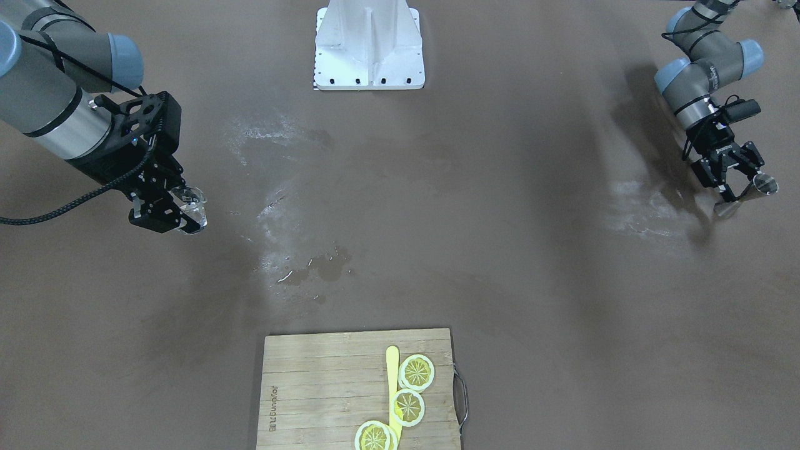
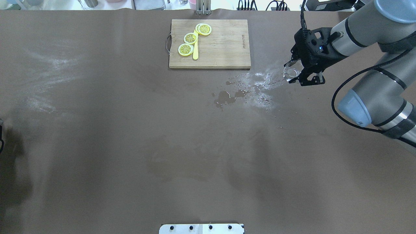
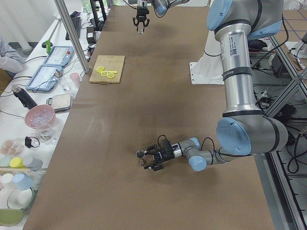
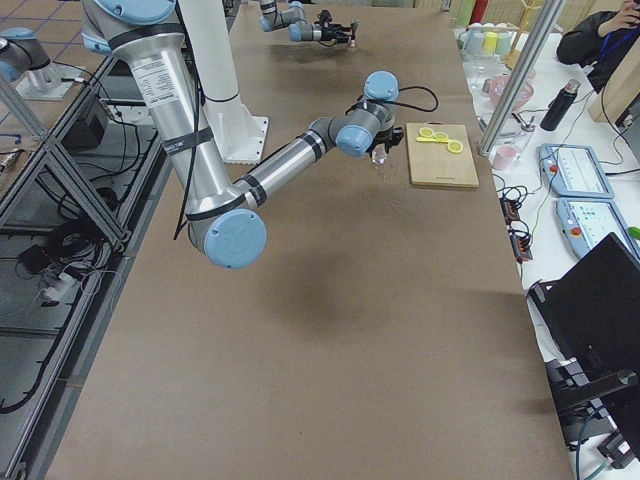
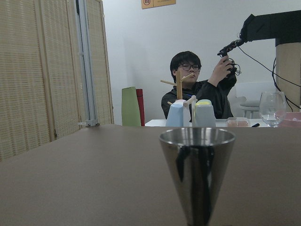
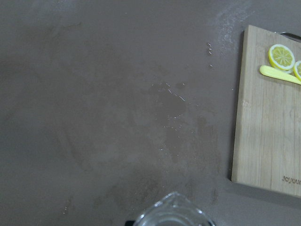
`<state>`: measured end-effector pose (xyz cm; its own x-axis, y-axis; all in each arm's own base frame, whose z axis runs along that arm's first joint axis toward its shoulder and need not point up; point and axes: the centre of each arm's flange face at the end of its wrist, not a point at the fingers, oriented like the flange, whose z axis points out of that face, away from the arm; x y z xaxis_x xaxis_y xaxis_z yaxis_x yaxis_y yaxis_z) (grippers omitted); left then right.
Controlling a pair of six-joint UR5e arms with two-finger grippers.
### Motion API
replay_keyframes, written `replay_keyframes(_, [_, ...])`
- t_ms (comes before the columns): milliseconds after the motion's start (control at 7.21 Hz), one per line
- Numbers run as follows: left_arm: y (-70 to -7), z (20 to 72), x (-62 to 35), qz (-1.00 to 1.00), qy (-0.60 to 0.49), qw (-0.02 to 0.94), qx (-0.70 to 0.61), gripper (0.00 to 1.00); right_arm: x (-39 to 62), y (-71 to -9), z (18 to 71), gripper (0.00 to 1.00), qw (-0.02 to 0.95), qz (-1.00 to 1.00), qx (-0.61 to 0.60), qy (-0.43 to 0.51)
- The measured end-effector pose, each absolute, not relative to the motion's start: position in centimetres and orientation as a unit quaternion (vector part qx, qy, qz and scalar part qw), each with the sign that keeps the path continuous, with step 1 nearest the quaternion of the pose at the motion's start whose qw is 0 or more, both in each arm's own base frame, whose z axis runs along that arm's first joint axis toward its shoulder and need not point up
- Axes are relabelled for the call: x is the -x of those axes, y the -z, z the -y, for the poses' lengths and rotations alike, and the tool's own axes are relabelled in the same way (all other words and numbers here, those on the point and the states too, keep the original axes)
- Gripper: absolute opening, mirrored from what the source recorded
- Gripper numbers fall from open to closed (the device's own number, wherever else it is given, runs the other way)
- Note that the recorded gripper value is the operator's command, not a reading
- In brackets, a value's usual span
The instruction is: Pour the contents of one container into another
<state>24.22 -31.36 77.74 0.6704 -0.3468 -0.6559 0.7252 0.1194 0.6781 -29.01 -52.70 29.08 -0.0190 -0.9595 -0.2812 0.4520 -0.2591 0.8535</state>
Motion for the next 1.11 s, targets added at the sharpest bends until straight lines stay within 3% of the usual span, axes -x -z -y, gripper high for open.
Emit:
replay_keyframes(139, [-77.4, 32.0, -24.5, -0.169, 0.375, 0.726, -0.551, 0.79, 28.8, -29.0, 52.7, 0.00, 0.534, 0.288, -0.448, 0.657])
replay_keyframes(416, [-77.4, 32.7, -24.7, -0.155, 0.376, 0.728, -0.552, 0.30, 27.5, -28.9, 53.3, 0.00, 0.535, 0.292, -0.451, 0.651])
replay_keyframes(693, [-77.1, 33.0, -25.2, -0.154, 0.378, 0.728, -0.551, 0.00, 26.8, -29.0, 53.7, 0.00, 0.538, 0.291, -0.453, 0.648])
replay_keyframes(1109, [-74.3, 33.6, -26.3, -0.169, 0.385, 0.724, -0.547, 0.00, 26.5, -28.9, 53.9, 0.00, 0.541, 0.291, -0.453, 0.647])
